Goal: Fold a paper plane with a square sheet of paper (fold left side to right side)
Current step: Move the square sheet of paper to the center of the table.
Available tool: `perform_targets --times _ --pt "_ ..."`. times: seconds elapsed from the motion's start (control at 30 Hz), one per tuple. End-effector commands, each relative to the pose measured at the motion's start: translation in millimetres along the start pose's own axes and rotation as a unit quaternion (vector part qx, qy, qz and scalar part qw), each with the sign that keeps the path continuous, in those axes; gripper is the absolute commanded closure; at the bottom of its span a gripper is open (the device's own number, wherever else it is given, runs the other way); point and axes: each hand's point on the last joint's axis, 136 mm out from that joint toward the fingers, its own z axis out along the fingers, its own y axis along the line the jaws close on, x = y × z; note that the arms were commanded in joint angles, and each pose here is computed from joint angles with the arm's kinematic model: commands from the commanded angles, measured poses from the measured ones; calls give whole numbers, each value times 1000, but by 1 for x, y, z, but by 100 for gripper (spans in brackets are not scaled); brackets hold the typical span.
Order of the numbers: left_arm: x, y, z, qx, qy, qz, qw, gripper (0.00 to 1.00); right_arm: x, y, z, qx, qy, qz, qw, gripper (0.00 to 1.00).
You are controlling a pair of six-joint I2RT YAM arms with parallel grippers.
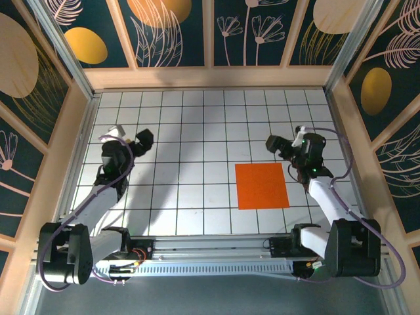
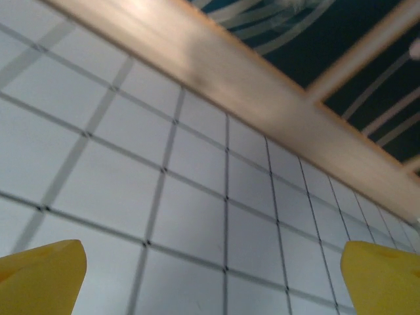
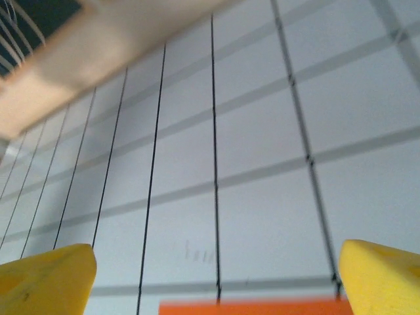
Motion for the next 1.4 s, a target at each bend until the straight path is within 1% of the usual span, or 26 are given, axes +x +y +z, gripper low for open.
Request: perform_targets --times 0.0,0.1,0.17,0.27,0.4,0.57,0.73,0.87,1.03,1.27,1.37 --pt "56 -24 -1 33 118 -49 991 1 67 16 -4 -31 145 43 988 8" --pt "87 -38 -1 54 168 -68 982 1 102 22 -2 -28 208 34 977 13" --pt "102 -48 -1 61 187 -63 978 1 121 20 0 -26 237 40 970 18" --pt "120 -60 2 69 207 -59 974 1 140 18 3 -29 264 53 963 22" --pt "128 -70 8 80 212 -60 972 1 159 16 9 -30 299 54 952 27" --pt "131 -67 13 71 212 -59 973 1 180 14 13 -35 335 58 940 34" --pt "128 -58 12 49 199 -54 977 1 186 20 22 -38 336 67 939 35" --pt "122 -50 11 26 185 -43 982 1 181 32 36 -34 322 73 943 35" --pt "113 -44 9 6 167 -33 985 1 174 53 59 -33 297 79 951 36" --pt "111 -41 7 0 161 -30 986 1 175 79 100 -33 293 81 952 37" --pt "111 -40 6 -3 161 -27 987 1 176 84 114 -27 293 71 953 37"
